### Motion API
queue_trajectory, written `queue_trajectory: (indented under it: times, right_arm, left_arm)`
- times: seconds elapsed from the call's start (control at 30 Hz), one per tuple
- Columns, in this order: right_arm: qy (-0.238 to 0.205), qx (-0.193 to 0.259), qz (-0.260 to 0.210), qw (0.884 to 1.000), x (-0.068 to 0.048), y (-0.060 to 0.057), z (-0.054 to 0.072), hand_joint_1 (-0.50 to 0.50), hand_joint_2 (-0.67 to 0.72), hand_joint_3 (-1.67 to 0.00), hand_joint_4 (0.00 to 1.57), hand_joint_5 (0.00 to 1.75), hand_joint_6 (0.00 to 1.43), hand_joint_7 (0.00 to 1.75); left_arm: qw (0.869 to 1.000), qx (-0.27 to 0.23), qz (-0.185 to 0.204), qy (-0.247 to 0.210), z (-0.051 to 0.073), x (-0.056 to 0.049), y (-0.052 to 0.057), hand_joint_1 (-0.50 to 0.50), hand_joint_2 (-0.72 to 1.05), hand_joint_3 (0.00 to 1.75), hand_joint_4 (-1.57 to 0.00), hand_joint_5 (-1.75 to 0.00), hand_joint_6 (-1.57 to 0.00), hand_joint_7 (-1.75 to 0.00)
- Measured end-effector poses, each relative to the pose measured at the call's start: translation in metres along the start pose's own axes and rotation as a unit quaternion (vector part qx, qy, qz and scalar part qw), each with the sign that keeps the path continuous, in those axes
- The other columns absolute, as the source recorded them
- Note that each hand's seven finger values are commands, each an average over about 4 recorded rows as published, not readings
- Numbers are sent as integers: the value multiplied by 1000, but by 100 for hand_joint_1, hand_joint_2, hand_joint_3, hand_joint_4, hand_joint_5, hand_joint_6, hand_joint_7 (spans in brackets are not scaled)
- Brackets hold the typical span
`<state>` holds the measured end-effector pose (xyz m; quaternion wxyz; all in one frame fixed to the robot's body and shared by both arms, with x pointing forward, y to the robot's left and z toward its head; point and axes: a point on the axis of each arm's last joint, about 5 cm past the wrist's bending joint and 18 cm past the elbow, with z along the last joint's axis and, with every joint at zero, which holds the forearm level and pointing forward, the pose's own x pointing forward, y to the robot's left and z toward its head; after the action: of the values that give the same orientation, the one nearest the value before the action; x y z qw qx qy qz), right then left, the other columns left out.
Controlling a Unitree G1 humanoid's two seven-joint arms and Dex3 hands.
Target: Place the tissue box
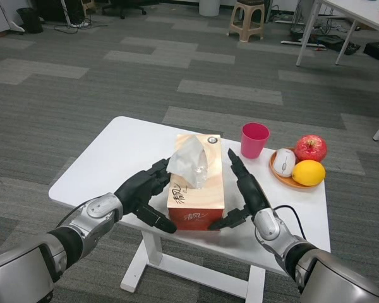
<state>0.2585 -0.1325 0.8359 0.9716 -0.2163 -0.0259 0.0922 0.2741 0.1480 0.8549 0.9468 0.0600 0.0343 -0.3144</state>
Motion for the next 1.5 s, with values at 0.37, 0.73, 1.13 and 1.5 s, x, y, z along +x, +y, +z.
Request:
queue_trajectory:
  times: [0.37, 0.73, 1.13, 1.5]
  right_arm:
    - [6, 56, -22, 998, -7, -4, -4, -38, -35, -32, 0, 0, 0, 0]
    - [5, 89, -31, 996, -16, -8, -9, -38, -35, -32, 0, 0, 0, 0]
    - [-28, 151, -44, 987, -32, -19, -11, -38, -38, -36, 0, 0, 0, 0]
    - [-91, 193, -90, 973, -36, -38, 1, -38, -30, -42, 0, 0, 0, 0]
  left_arm:
    - [1000, -15, 18, -6, 0, -5, 8, 50, 43, 0, 0, 0, 0, 0]
    - [997, -36, 59, -28, 2, -12, 20, 50, 43, 0, 0, 0, 0, 0]
    - [988, -77, 117, -71, 1, -26, 31, 50, 43, 0, 0, 0, 0, 0]
    - [975, -83, 146, -147, 22, -27, 45, 50, 52, 0, 0, 0, 0, 0]
